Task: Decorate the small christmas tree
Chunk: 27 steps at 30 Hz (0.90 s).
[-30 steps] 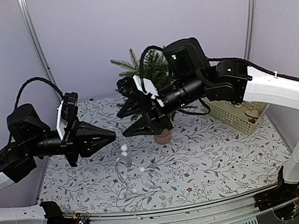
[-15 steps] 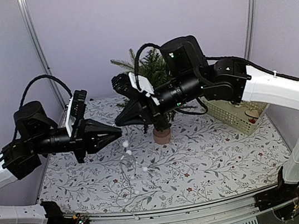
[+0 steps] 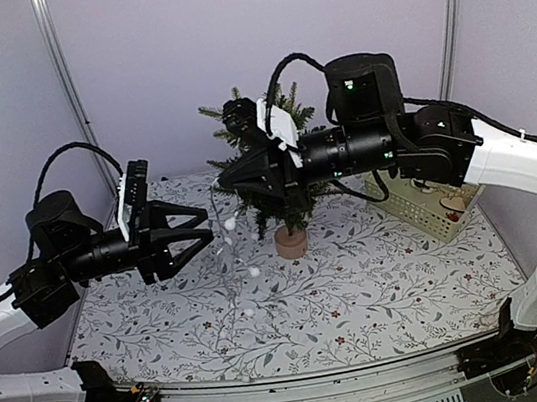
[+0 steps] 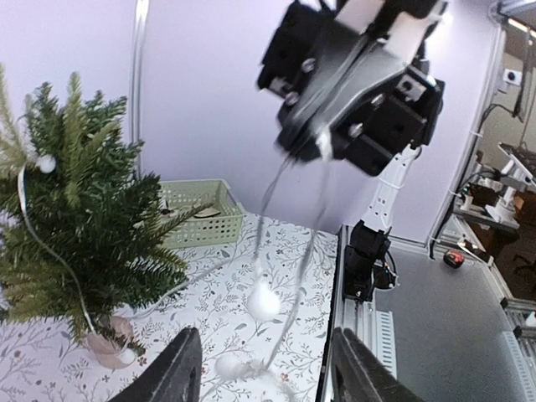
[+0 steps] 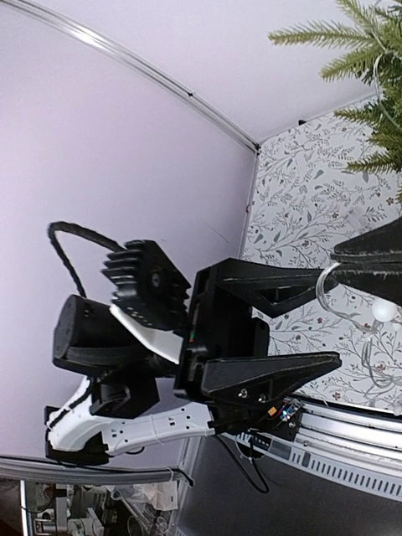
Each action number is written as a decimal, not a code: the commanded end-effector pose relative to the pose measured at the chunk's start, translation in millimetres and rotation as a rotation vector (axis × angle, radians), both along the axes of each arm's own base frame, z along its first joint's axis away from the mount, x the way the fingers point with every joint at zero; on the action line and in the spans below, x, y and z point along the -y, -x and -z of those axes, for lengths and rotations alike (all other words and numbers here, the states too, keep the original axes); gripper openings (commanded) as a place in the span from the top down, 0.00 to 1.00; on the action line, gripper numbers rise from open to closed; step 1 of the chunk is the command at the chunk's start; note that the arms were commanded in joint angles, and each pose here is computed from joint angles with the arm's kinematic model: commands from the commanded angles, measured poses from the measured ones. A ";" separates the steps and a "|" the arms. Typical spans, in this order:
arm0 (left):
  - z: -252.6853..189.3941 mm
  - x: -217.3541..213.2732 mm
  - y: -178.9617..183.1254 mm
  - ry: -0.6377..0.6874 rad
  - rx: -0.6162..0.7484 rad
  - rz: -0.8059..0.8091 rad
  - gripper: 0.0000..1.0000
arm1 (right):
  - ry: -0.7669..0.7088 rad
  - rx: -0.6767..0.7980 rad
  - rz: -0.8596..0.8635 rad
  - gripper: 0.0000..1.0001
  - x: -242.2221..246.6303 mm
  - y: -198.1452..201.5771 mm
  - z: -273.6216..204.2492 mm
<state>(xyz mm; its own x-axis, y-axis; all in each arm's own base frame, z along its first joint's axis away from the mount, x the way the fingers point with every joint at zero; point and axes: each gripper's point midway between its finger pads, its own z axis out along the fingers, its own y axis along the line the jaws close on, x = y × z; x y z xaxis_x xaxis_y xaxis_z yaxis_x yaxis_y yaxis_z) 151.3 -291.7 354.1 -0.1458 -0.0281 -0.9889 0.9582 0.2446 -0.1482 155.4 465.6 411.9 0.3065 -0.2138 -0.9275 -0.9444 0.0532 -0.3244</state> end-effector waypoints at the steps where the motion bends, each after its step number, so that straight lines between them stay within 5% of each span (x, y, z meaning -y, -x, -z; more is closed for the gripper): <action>1: 1.4 -14.6 -14.7 0.050 -0.013 -0.077 0.43 | -0.106 0.067 0.082 1.00 19.4 -6.1 -37.9; 7: 25.2 -27.5 -32.9 0.033 0.013 -0.195 0.32 | -0.119 0.094 0.078 1.00 29.2 -1.4 -44.2; 14: 51.0 -20.2 -58.1 -0.017 0.066 -0.271 0.38 | -0.153 0.116 0.015 1.00 41.2 15.4 -54.9; 27: 54.6 42.7 -29.4 -0.021 0.170 0.036 0.38 | -0.152 0.112 -0.027 1.00 39.8 22.6 -53.9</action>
